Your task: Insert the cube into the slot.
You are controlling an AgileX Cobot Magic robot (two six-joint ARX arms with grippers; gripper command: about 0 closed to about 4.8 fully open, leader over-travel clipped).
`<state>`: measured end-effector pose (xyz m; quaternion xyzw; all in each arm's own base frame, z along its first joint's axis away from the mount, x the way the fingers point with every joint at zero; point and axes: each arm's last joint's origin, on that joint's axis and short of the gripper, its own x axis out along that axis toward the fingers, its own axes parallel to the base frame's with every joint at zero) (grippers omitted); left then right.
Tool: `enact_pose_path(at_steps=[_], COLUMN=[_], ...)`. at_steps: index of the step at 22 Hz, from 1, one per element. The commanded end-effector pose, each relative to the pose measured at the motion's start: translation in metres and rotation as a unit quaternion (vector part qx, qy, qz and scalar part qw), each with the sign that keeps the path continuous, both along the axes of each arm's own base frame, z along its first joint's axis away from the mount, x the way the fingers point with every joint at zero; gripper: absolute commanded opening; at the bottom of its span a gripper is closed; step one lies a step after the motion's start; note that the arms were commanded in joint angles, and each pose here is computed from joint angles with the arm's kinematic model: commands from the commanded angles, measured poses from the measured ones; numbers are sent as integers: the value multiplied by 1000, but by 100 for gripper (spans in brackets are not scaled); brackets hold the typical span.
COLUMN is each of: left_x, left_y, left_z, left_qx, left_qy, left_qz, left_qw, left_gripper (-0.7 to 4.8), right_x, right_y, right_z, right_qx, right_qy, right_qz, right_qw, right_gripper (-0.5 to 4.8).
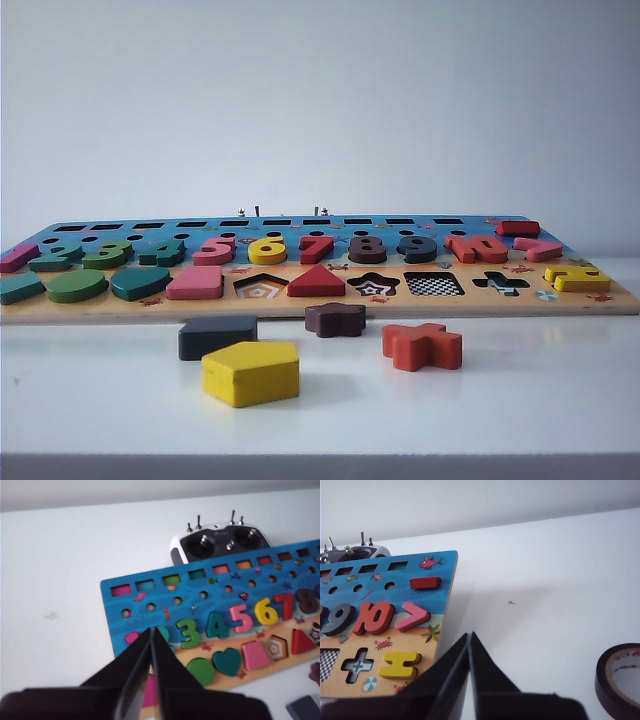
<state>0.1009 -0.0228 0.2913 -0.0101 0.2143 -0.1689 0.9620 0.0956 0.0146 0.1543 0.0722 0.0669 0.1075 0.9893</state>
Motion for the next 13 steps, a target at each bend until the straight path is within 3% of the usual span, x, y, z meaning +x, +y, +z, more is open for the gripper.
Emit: enact_pose_path(at_steps=[1, 6, 10, 13], left_x=[-2, -3, -3, -3], left_y=[-3, -5, -8, -9], left_z=[8, 23, 34, 38], left_qx=[-8, -27, -48, -54], left_qy=[48, 116, 187, 216], left_qz=[-36, -82, -120, -128], left_qw=[998, 990, 974, 967], left_gripper=[17, 17, 17, 17], right_x=[0, -1, -3, -3], right_y=[0, 2, 7, 10], right_z=[1, 2, 6, 15], right_qx=[10, 34, 57, 52], right_qy=[-3, 3, 27, 47], right_qz=[-1, 9, 29, 40], right_qw=[1000, 999, 998, 997], right_gripper=[-3, -3, -3, -3])
